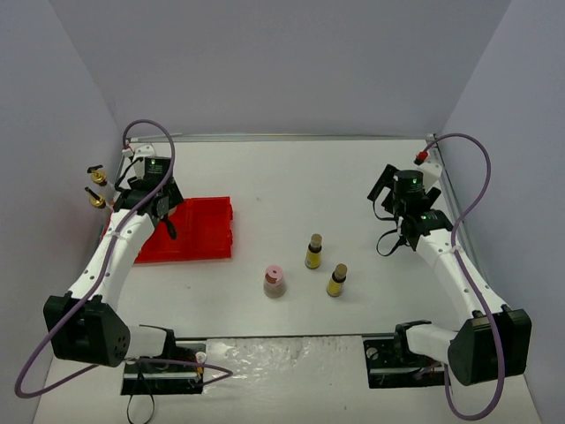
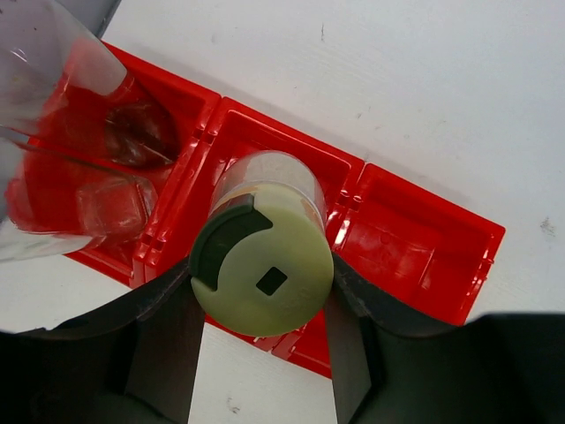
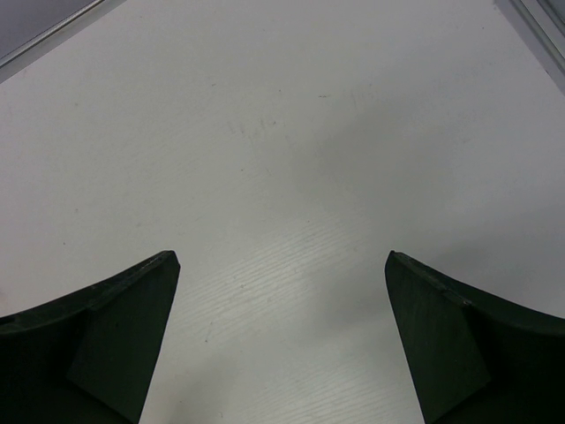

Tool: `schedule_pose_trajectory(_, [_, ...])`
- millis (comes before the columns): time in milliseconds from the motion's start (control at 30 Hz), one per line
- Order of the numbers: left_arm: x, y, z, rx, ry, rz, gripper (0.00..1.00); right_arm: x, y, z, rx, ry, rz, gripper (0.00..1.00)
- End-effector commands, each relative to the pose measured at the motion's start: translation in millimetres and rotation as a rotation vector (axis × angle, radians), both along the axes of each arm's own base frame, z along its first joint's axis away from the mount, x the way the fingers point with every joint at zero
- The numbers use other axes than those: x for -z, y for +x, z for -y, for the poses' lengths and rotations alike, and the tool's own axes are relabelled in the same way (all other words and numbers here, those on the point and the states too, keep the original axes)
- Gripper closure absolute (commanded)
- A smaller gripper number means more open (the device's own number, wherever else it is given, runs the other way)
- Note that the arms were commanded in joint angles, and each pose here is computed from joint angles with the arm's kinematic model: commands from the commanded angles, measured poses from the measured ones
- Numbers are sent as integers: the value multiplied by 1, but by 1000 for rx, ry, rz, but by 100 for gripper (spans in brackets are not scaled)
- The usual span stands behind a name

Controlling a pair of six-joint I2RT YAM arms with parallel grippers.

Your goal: Organize the condiment bottles

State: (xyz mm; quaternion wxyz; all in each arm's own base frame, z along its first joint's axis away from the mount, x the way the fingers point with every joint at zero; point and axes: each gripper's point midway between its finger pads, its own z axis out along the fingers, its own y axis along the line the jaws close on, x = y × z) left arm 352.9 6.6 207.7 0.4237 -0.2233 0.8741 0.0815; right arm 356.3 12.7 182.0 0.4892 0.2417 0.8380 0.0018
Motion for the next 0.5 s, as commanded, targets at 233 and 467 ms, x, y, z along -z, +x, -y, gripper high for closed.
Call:
schedule_pose_trajectory(233, [34,32,-6,-13,-69,28,100,-17,4,-1,-3,1,70,0])
schedule_pose_trajectory(467, [58,42,-9,-32,-68,10,100,-20,4,-1,-6,5,78,0])
